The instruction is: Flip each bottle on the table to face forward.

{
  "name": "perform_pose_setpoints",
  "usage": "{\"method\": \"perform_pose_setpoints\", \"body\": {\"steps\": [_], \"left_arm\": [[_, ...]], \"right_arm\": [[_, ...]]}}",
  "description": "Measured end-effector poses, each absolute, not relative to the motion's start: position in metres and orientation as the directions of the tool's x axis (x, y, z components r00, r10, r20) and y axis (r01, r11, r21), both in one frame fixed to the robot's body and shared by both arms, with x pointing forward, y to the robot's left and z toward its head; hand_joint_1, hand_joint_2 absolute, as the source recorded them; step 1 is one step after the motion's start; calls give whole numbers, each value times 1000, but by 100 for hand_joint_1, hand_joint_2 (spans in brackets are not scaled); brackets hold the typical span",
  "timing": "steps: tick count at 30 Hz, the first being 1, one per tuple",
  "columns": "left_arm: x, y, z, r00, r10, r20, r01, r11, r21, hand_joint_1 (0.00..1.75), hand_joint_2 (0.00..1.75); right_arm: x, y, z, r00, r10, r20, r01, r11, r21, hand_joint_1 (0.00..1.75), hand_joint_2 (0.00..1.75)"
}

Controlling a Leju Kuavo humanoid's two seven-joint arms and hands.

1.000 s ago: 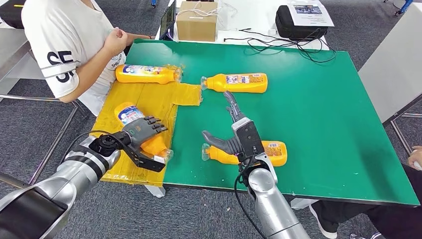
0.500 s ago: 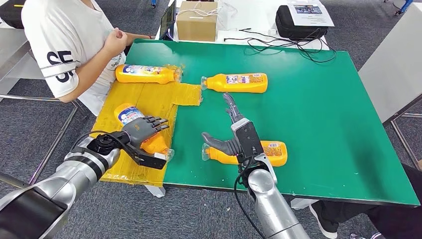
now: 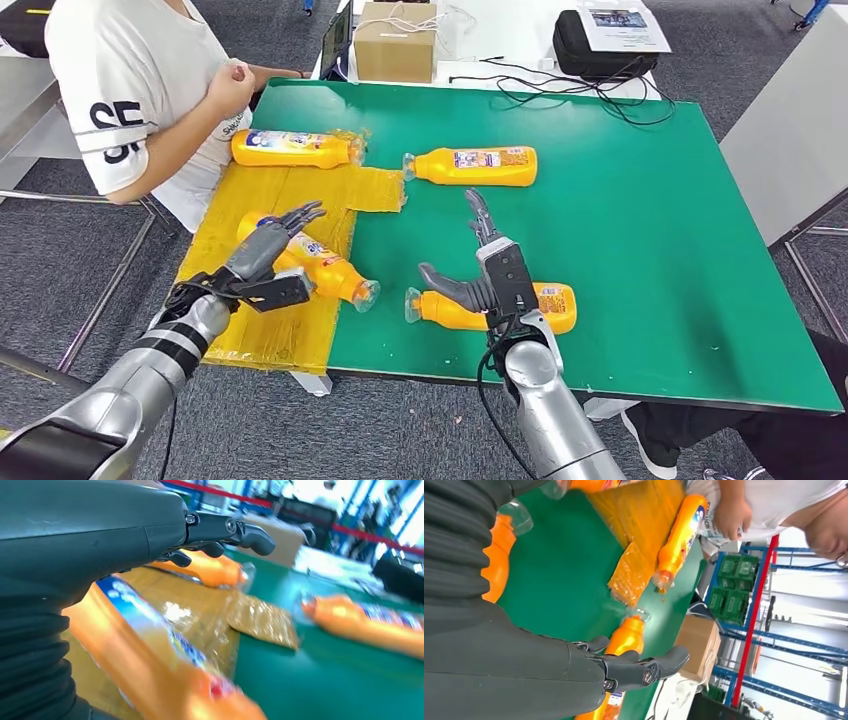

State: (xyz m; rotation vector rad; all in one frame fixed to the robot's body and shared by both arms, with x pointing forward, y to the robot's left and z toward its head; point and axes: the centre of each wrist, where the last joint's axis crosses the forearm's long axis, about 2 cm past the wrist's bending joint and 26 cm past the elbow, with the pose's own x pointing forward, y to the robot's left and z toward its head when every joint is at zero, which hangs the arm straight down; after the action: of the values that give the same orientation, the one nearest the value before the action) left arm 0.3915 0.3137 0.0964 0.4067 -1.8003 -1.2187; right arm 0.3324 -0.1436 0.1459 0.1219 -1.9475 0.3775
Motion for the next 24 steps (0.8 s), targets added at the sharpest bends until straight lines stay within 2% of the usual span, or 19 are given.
{"method": "perform_pose_setpoints", "body": {"steps": [7,11,14,15,18,24], "left_arm": [[385,324,98,-523,-667,531,151,541,828,0,175],[380,329,97,-490,-614,619,127,652,748,0,175],[370,338,93,-459,-560,689,100,739,667,0,175],[367,341,91,-450,-541,711,93,764,639,0,175],[357,348,88,-429,-462,776,85,835,544,0,175],[339,338,83,-393,-232,890,123,946,301,0,175]], "right_arm": [[333,-146,145,-396,91,913,-251,946,-204,0,175],[332,-146,144,-396,100,913,-242,947,-209,0,175],[331,-147,141,-393,121,912,-238,944,-228,0,44],[330,-148,140,-391,132,911,-237,942,-238,0,44],[330,-149,139,-376,186,908,-232,929,-287,0,175],[325,-152,127,-312,341,887,-228,879,-418,0,175]]}}
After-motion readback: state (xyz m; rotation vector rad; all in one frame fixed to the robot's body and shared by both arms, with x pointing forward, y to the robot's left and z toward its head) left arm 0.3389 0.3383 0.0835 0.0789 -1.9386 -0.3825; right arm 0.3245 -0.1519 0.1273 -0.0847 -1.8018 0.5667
